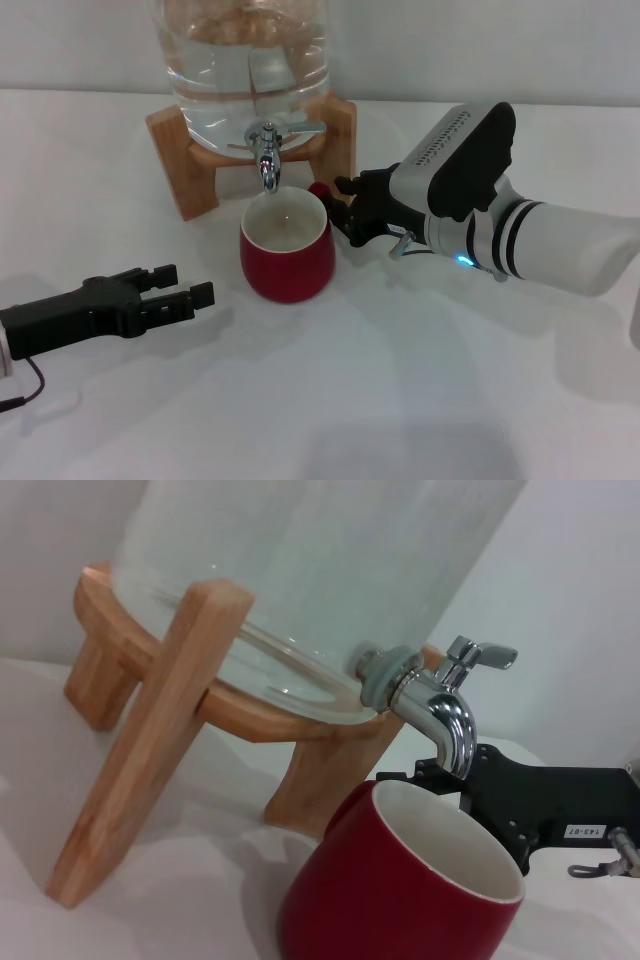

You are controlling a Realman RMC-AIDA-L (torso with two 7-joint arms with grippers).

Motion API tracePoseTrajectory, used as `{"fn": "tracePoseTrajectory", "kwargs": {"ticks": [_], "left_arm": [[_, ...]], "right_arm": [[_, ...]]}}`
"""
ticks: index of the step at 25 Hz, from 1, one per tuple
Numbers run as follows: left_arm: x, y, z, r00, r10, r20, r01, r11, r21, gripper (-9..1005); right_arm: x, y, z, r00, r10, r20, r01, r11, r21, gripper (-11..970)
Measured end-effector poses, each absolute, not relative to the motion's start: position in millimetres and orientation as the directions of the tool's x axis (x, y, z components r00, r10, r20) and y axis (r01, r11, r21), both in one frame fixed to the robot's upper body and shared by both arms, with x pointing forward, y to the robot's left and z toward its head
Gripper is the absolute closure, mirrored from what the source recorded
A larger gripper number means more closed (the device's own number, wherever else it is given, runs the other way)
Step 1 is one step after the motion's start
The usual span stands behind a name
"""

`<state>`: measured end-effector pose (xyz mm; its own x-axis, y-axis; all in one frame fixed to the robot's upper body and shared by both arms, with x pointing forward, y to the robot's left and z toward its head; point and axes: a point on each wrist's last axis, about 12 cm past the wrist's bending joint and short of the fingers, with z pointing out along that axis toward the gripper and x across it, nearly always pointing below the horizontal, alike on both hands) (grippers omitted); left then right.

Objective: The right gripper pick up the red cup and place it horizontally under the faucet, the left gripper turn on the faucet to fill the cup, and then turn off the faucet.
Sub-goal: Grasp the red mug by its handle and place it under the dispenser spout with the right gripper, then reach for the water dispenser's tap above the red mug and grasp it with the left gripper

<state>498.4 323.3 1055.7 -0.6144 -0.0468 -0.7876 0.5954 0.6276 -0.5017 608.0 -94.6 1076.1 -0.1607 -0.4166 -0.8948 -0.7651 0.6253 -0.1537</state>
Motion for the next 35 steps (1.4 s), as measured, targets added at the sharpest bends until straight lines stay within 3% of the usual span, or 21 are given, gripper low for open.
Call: {"fn": "tracePoseTrajectory", "kwargs": {"ticks": [20,27,35], "left_arm": [[498.7,325.0,1056.0,-0.616,-0.043,-0.786,0.593,0.631,-0.499,109],[497.3,325.5,1055.4,-0.619,-0.045,-0.784,0.591,0.631,-0.503,109],[493.6,327.2,1054.4,-0.623,-0.046,-0.781,0.589,0.629,-0.508,109]], "right_arm": [[596.6,-110.6,1071.3,-0.206,-0.344,-0.916,-0.756,0.651,-0.074,647],[571.2,-145.1,1074.5,-0.152,-0.21,-0.966,-0.795,0.607,-0.006,640],[542.2,-199.1,1075.7,-0.173,-0.1,-0.98,-0.732,0.679,0.06,632]]}}
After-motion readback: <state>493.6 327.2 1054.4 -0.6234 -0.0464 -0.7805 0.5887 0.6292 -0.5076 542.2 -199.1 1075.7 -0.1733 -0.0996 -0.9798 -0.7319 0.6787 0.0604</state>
